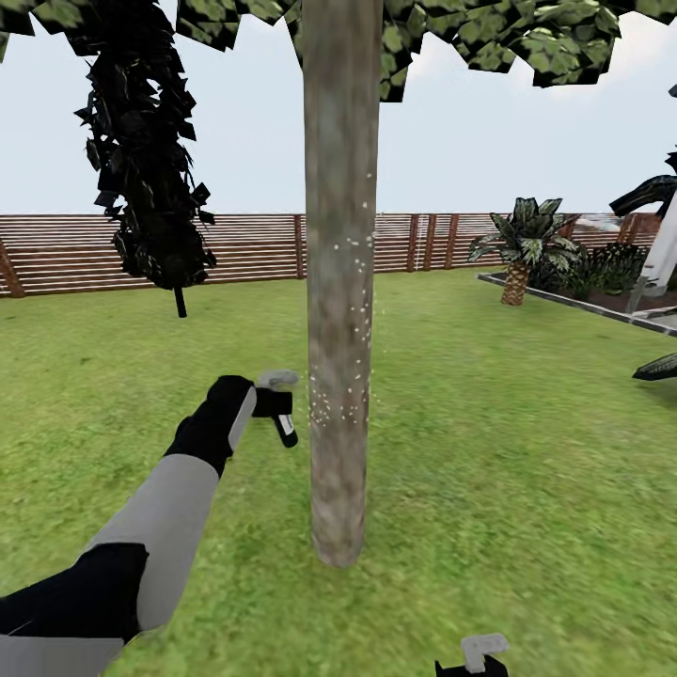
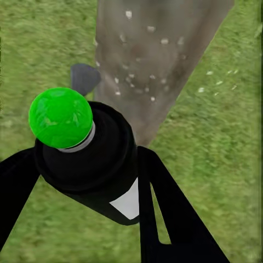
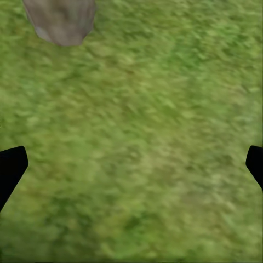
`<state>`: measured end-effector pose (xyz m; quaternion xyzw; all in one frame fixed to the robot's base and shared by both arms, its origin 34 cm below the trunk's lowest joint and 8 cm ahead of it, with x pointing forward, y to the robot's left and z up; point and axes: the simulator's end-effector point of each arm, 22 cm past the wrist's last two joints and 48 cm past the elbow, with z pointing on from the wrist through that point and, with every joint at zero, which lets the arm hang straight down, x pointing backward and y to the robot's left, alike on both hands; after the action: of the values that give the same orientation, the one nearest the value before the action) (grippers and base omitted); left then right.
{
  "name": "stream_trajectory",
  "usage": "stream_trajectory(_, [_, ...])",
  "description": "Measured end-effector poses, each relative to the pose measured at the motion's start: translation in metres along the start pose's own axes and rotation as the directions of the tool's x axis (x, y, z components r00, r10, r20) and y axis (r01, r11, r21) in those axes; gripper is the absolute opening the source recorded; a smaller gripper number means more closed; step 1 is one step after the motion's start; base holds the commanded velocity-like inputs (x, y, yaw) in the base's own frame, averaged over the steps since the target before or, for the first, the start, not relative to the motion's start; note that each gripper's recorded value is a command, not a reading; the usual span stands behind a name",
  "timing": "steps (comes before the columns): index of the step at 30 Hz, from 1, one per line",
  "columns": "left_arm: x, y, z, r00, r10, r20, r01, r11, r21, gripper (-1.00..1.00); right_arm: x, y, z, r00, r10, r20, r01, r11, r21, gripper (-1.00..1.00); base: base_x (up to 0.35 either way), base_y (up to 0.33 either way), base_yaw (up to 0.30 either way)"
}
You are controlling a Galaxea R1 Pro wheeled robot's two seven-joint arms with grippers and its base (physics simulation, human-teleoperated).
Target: In the garden, pick up the pesticide atomizer on the floor and spray pesticide onto both trees until each tree trunk is fully covered.
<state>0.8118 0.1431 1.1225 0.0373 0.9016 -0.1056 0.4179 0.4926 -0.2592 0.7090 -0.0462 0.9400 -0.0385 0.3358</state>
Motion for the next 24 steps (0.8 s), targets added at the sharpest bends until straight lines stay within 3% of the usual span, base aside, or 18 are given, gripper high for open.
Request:
stream_trajectory(3, [-0.049,-0.007,-0.021,0.999,0.013,0.038,-0.014,1.0,0.003,-1.0,0.007,0.001,-0.001,1.0,-0.001,-0.014,0.001,1.0,-0.002,1.0,0.0,0.0,0.0])
stream_trajectory(7, [-0.079,-0.01,-0.038,0.999,0.024,0.041,-0.024,1.0,0.0,-1.0,0.009,0.002,-0.001,1.0,-0.002,-0.02,0.002,1.0,-0.003,1.0,0.0,0.0,0.0])
stream_trajectory(10, [-0.118,-0.017,-0.059,0.996,0.035,0.084,-0.035,0.999,0.002,-1.0,0.009,0.002,-0.001,1.0,-0.002,-0.02,0.002,1.0,-0.003,1.0,0.0,0.0,0.0])
stream_trajectory(12, [-0.158,-0.024,-0.084,0.99,0.048,0.13,-0.049,0.999,0.004,-1.0,0.009,0.003,-0.002,1.0,-0.001,-0.02,0.001,1.0,-0.004,1.0,0.0,0.0,0.0])
stream_trajectory(16, [-0.186,-0.029,-0.101,0.984,0.057,0.172,-0.058,0.998,0.005,-1.0,0.01,0.003,-0.001,1.0,-0.001,-0.021,0.001,1.0,-0.005,1.0,0.0,0.0,0.0])
stream_trajectory(19, [-0.213,-0.051,-0.12,0.977,0.028,0.213,-0.046,0.996,0.079,-1.0,0.01,0.003,-0.001,1.0,-0.001,-0.022,0.001,1.0,-0.005,1.0,0.0,0.0,0.0])
stream_trajectory(24, [-0.239,-0.067,-0.137,0.974,0.022,0.226,-0.049,0.992,0.115,-1.0,0.01,0.003,-0.001,1.0,-0.001,-0.022,0.001,1.0,-0.005,1.0,0.0,0.0,0.0])
